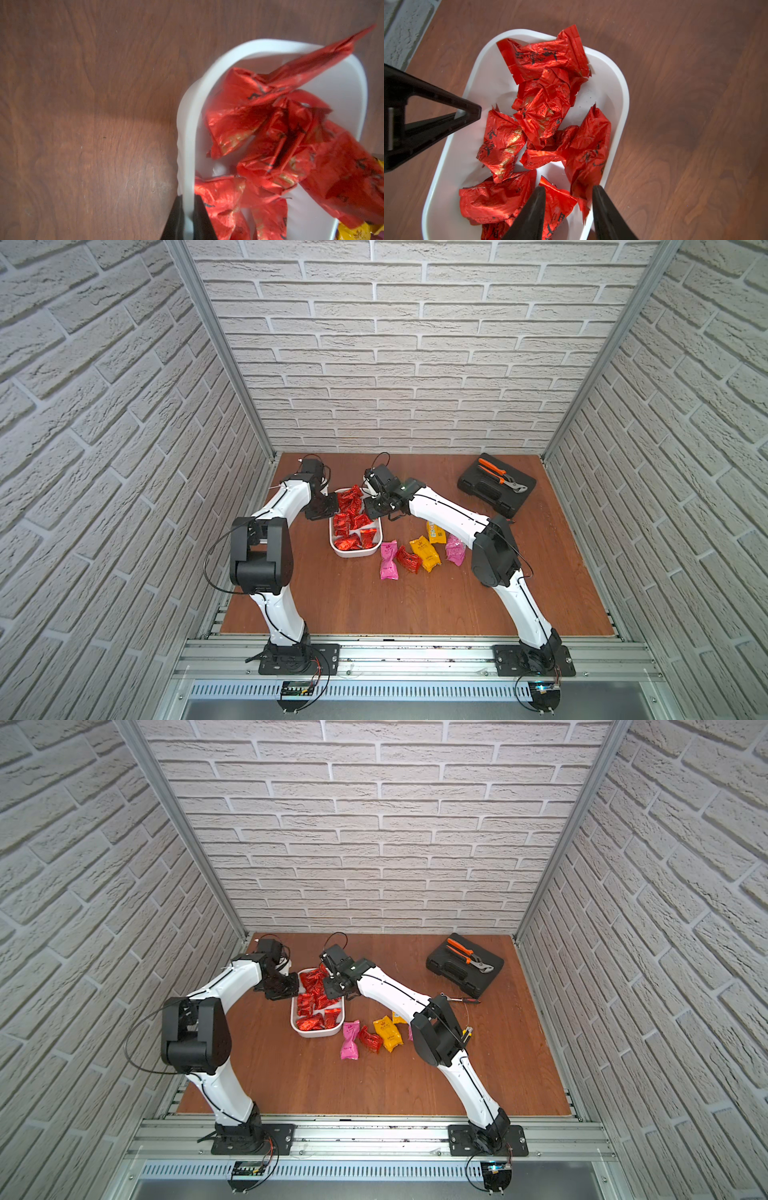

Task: Take the tea bags out of the storage box
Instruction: Move the storage box to the center of the board.

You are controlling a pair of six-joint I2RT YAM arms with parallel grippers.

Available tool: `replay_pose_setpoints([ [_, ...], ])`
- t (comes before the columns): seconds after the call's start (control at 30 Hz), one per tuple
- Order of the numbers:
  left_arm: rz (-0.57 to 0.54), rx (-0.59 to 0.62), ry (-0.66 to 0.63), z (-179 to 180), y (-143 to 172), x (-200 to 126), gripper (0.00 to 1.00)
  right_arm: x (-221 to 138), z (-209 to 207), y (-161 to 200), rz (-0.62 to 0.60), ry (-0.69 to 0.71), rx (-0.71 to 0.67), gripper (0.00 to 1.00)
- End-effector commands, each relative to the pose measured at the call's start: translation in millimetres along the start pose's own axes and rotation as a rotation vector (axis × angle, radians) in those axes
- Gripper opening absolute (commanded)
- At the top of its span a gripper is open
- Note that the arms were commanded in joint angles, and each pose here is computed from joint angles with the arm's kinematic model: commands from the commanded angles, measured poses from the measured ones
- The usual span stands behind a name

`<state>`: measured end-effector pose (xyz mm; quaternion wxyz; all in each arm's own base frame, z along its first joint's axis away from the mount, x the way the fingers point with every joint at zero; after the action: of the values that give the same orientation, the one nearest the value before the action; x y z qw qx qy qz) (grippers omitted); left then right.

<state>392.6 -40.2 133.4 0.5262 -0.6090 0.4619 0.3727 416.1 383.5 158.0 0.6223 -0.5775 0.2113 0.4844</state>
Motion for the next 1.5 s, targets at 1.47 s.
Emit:
replay_pose_setpoints([
  [1.47,-0.059,-0.051,-0.015,23.8,-37.3,8.4,0.00,-121.5,0.7,-15.4,-0.228,-0.085,0.069,0.03],
])
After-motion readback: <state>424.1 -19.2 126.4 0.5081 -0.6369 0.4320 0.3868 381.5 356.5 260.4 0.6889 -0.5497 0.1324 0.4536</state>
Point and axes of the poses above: each gripper's point midway between its finger pads, its own x axis out along the fingers, its own z axis along the line the jaws close on, y = z × x, the point moved 5 cm from there along -x, back along the fingers, and after that the axes turned 8 degrees about x, right-handed, at the moved point
